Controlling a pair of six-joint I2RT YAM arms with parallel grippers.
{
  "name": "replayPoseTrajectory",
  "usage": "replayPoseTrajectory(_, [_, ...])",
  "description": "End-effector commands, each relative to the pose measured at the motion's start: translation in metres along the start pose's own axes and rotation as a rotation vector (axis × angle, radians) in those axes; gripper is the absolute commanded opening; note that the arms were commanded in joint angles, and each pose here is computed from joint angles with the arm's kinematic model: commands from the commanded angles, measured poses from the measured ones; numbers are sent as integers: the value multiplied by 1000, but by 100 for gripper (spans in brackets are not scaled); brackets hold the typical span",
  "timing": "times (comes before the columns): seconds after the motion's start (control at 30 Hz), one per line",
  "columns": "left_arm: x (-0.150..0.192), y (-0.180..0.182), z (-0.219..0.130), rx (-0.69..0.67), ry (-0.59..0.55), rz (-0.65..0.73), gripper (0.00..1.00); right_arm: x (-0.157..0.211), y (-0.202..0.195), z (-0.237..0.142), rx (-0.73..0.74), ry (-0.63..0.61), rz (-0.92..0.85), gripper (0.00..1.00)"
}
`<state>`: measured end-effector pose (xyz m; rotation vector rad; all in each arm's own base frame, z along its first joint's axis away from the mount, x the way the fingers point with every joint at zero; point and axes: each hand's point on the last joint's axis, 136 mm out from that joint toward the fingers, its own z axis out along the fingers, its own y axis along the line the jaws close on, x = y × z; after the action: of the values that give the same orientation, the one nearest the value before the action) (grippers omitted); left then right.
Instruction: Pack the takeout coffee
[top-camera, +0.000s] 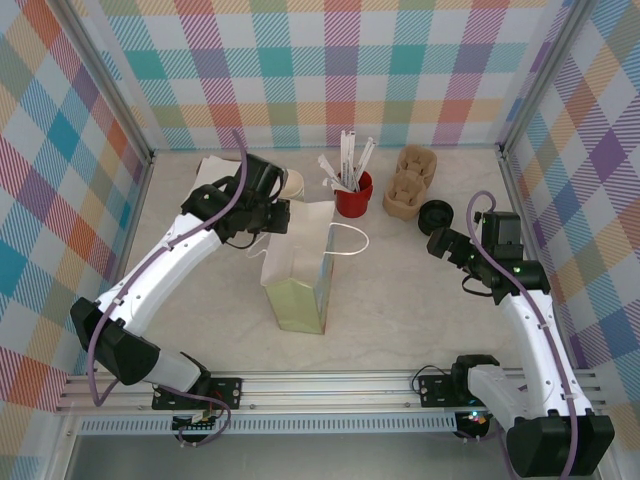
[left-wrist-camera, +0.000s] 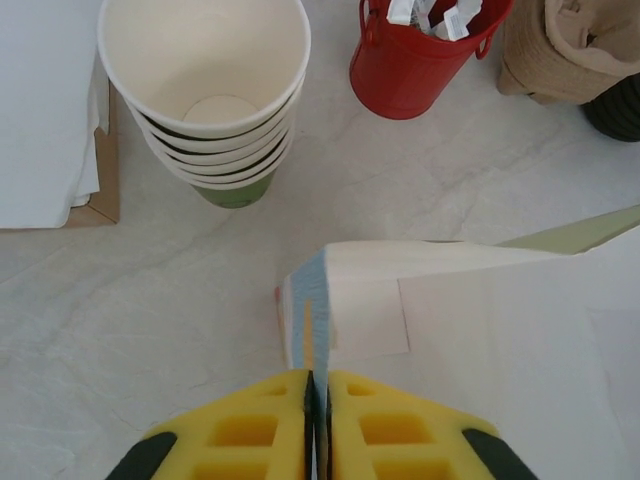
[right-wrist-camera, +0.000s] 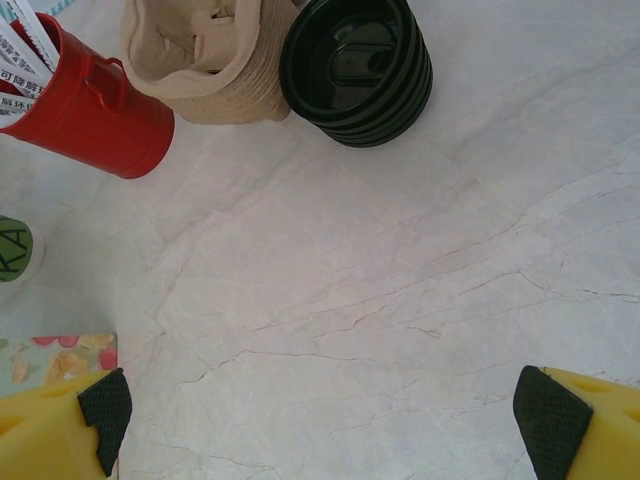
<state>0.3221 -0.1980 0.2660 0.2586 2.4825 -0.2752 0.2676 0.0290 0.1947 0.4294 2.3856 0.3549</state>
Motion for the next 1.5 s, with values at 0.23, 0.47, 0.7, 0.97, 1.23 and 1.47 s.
replayPoseTrajectory(0.23, [-8,14,-57,-61,-10,37,0,-7,2,-4,6,-17,-33,100])
replayPoseTrajectory(0.47, [-18,58,-99,-197,-29,27,0,-4,1,0,10,-7,-48,100])
replayPoseTrajectory(0.7, [-27,133,-141,-409,-81,-71,0,-2,0,1,11,1,-63,100])
replayPoseTrajectory(0.97, [-39,216,-167,-562,-145,-226,0,-3,1,1,5,2,-68,100])
replayPoseTrajectory(1.23, [-41,291,-166,-677,-147,-362,0,-3,1,0,8,4,-84,100])
replayPoseTrajectory(1.47, [-51,344,-143,-655,-189,-466,0,0,1,0,2,6,-84,100])
